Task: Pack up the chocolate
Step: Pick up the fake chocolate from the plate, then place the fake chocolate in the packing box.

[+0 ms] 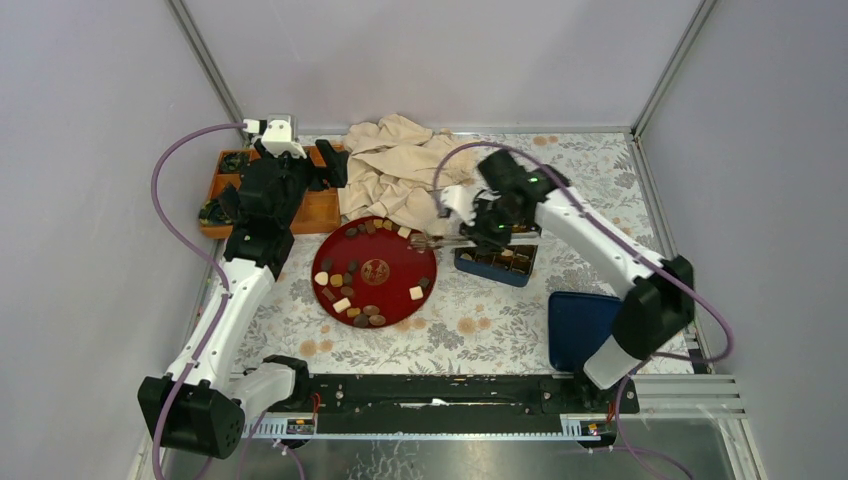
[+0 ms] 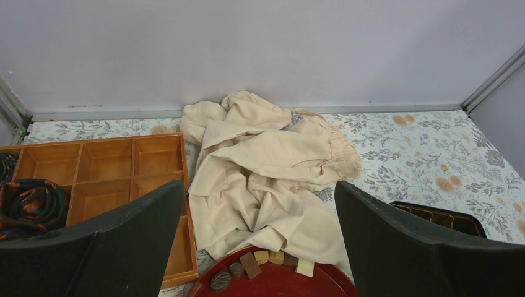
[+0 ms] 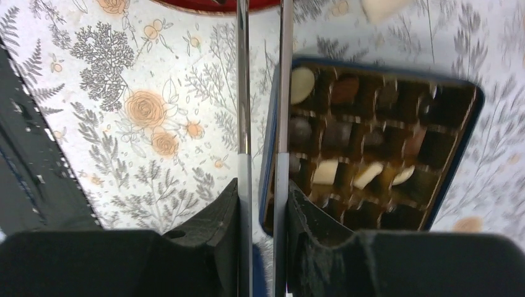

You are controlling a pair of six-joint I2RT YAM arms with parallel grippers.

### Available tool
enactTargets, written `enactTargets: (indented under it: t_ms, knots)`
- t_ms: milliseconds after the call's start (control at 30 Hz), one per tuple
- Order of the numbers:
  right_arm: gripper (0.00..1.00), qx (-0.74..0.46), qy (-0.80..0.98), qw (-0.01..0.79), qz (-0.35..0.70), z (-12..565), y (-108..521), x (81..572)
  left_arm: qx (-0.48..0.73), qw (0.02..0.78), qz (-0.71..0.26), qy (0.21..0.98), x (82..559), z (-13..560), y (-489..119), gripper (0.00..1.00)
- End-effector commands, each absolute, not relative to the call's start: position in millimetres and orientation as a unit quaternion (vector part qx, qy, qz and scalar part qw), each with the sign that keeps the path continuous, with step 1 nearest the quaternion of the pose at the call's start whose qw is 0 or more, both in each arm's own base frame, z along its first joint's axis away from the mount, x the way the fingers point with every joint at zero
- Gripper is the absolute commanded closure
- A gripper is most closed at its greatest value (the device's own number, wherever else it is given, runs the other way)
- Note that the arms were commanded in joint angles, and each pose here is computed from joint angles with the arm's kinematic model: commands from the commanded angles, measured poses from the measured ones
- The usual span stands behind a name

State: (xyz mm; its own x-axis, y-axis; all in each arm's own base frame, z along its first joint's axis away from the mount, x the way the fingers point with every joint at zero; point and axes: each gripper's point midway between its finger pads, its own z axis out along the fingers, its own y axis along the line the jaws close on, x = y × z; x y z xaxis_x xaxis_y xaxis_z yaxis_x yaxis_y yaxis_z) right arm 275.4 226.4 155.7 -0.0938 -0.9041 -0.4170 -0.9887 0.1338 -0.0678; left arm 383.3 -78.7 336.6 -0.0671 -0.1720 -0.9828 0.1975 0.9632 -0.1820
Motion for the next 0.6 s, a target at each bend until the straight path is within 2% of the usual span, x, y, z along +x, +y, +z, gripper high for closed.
enactTargets:
  t_ms: [0, 167, 300, 567]
  knots:
    - [1.0, -0.552, 0.762, 0.261, 0.216, 191, 201, 272, 0.014, 0.702, -0.141, 0.698, 379, 352, -80, 0.01]
    - [1.0, -0.419, 0.81, 0.325, 0.251, 196, 132, 278, 0.014, 0.703, -0.141, 0.697, 379, 353, -80, 0.01]
    - [1.0, -0.332, 0.844, 0.367, 0.206, 191, 79, 278, 0.014, 0.701, -0.142, 0.699, 380, 351, -81, 0.01]
    - [0.98, -0.278, 0.89, 0.338, 0.128, 144, 38, 260, 0.017, 0.698, -0.146, 0.701, 381, 348, -83, 0.01]
